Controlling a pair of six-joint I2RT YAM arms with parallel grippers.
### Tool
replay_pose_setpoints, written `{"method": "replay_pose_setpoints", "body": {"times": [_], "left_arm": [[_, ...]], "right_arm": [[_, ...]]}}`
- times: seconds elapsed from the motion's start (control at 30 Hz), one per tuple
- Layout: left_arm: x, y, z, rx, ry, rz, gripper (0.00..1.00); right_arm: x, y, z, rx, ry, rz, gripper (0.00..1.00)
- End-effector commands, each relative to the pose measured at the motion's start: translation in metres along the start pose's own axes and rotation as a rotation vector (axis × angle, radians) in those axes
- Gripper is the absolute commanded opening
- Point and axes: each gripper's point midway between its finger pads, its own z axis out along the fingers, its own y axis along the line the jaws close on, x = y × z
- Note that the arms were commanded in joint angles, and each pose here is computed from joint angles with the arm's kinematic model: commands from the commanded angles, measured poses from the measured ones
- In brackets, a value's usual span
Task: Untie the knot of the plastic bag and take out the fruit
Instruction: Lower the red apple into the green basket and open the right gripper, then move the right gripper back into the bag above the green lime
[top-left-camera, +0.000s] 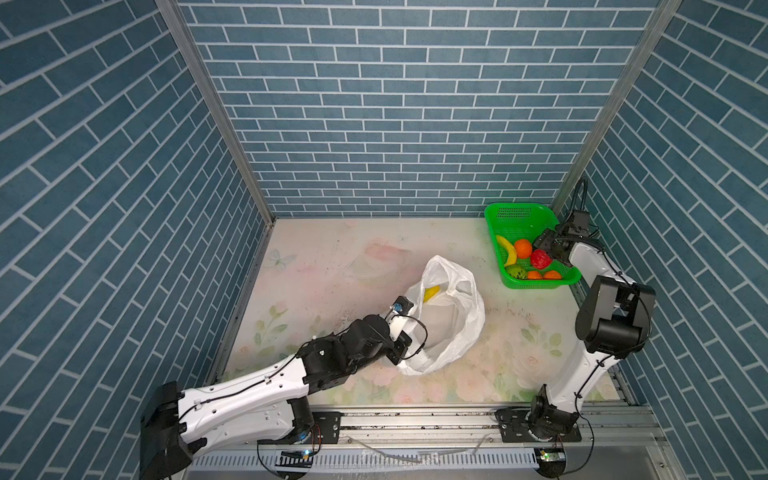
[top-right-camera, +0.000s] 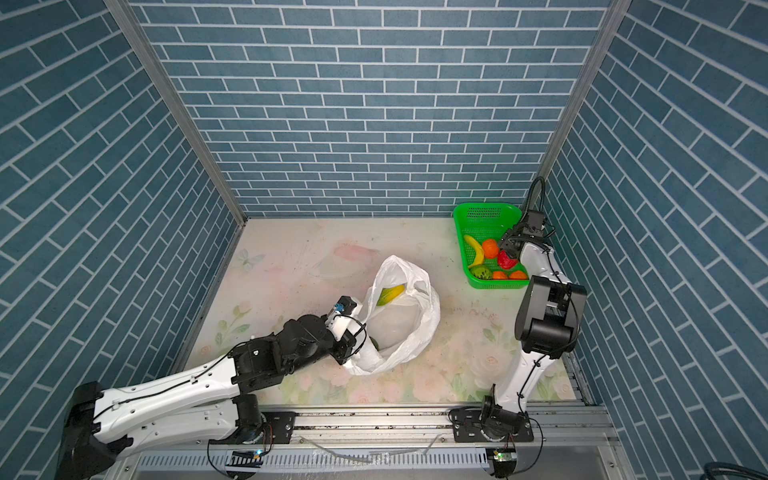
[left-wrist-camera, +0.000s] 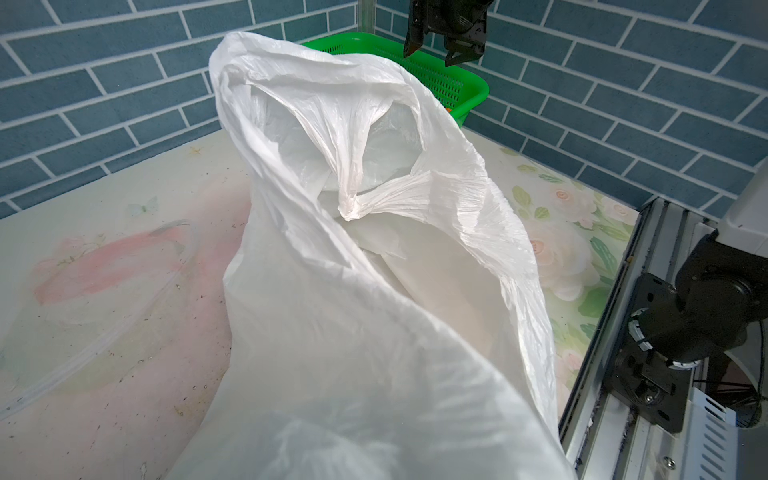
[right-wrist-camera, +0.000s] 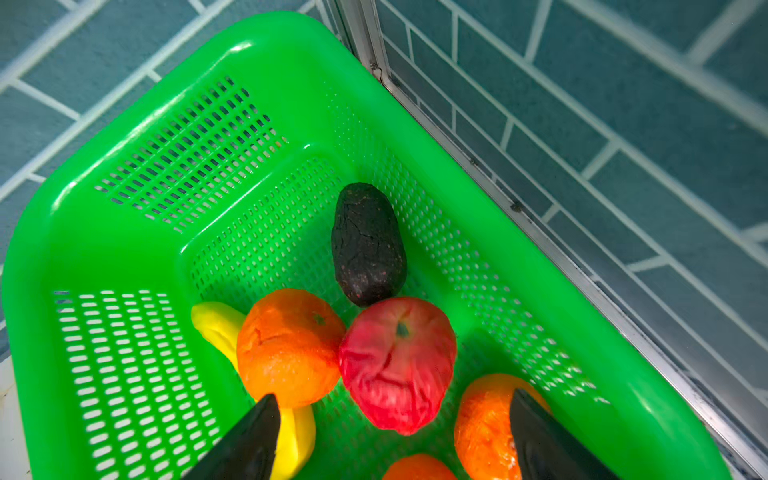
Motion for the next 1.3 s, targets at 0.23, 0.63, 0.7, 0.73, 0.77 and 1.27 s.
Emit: {"method": "replay_pose_setpoints", "body": {"times": [0.23, 0.63, 0.7, 0.73, 0.77, 1.27], "left_arm": [[0.001, -0.006, -0.006, 0.034, 0.013, 0.002, 0.00], [0.001, -0.006, -0.006, 0.035, 0.004, 0.014, 0.00], [0.001, -0.005, -0.006, 0.030, 0.004, 0.021, 0.00], [0.001, -0.005, -0.006, 0.026, 0.006, 0.027, 0.00], [-0.001, -0.005, -0.007, 0.027, 0.004, 0.029, 0.00], [-0.003, -0.002, -0.009, 0.011, -0.003, 0.040, 0.00]], "right_arm": [[0.009, 0.026, -0.062, -0.083, -0.024, -0.062, 0.86], [0.109, 0.077, -0.181, -0.324, 0.114, -0.179, 0.85], [0.132, 0.082, -0.199, -0.367, 0.152, -0.187, 0.84], [0.143, 0.085, -0.208, -0.388, 0.170, -0.191, 0.84], [0.153, 0.088, -0.218, -0.408, 0.182, -0.193, 0.84], [0.262, 0.175, -0.310, -0.657, 0.279, -0.380, 0.83]]}}
